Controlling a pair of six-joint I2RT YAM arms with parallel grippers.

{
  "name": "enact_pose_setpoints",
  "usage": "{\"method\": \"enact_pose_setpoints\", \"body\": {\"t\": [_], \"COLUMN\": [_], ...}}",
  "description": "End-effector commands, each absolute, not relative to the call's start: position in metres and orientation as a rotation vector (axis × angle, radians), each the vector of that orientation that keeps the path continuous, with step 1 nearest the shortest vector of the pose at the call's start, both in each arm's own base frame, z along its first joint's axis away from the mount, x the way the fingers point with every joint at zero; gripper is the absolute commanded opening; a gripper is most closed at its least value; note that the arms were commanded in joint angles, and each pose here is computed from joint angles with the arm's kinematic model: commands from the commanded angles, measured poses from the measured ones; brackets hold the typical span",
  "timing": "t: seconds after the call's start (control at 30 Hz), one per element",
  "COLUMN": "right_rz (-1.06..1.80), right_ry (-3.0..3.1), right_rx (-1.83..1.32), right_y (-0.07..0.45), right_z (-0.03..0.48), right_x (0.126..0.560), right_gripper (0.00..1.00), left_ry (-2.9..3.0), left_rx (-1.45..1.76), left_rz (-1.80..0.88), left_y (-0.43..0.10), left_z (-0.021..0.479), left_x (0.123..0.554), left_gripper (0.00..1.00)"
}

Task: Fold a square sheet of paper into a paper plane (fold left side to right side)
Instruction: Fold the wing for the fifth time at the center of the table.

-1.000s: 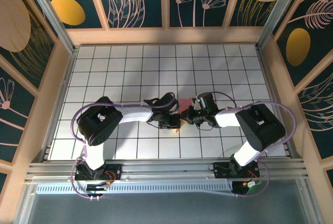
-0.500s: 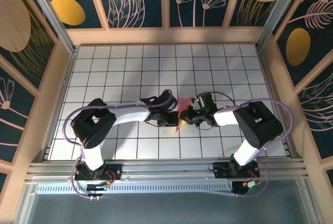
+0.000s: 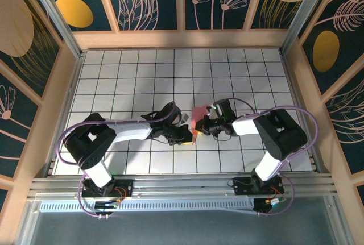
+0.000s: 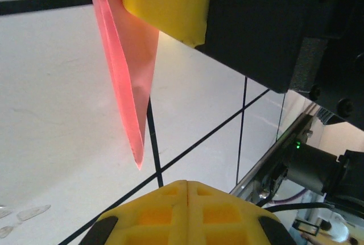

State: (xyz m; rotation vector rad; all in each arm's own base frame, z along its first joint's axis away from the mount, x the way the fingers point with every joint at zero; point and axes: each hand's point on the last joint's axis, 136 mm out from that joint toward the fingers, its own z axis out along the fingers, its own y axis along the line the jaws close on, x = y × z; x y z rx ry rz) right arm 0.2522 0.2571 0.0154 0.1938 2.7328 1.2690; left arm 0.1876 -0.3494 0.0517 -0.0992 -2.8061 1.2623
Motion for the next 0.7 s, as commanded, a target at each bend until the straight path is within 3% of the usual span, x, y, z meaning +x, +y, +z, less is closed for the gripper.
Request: {"method": "enact_pose_setpoints", "body": {"t": [0.0, 0.67], "right_rz": [1.091, 1.04], "right_ry": [2.902, 2.928], "right_rx": [0.264, 0.272], "right_y": [0.237, 0.231], "right_z": [-0.022, -0.027], "right_x": [0.229, 0.224], "right_gripper": [0.0, 0.0], "left_ry": [-2.73, -2.758], "left_rx": [-0.099, -0.07], "left_rz": [1.31, 1.274], "left_y": [-0.358, -0.37], "left_z": [0.051, 0.031], "left_x": [0.183, 0.2], "left_gripper": [0.0, 0.0]}}
